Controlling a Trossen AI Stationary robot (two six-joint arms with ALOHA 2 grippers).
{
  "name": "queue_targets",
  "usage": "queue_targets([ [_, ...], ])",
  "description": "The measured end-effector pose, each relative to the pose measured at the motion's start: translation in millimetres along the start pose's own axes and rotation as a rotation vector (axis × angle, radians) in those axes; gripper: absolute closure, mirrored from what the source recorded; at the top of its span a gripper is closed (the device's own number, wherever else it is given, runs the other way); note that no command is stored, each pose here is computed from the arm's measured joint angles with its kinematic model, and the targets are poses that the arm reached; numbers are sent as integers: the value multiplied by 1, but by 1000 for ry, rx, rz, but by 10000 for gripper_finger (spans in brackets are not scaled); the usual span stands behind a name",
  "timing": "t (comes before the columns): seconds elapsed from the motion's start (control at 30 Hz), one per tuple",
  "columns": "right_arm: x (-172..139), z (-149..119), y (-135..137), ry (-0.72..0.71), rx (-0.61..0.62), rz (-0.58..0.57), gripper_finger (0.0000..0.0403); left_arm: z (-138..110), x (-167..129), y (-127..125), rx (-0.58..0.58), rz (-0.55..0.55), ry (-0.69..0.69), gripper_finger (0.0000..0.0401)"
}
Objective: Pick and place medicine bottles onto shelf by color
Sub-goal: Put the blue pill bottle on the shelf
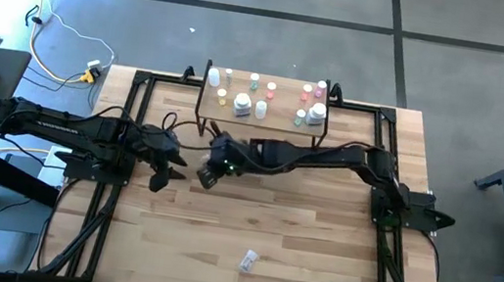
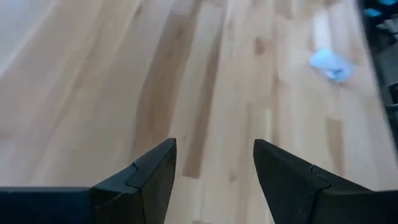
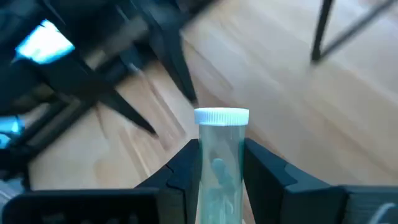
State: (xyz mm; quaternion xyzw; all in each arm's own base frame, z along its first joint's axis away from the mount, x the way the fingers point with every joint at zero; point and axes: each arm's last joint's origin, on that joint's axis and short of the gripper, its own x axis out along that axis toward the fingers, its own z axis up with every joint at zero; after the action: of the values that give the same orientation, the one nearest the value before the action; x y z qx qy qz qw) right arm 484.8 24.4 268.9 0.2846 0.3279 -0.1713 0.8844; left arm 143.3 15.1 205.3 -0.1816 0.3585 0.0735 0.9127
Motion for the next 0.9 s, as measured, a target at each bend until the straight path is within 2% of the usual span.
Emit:
queue_targets([
  [0.13,-16,16,11,-59,-31,19,311,7,0,-4,9,-80,-59,197],
  [0.43,-55,49,31,-158,-118,85,311,35,-8,-15,57,-250,-338,197],
  [0.67,-90,72,43,-248,-202,140,311,54,-20,-23,70,-332,-573,197],
  [0.9,-109,80,46,-306,-241,211,311,71,-37,-29,58,-396,-812,197],
])
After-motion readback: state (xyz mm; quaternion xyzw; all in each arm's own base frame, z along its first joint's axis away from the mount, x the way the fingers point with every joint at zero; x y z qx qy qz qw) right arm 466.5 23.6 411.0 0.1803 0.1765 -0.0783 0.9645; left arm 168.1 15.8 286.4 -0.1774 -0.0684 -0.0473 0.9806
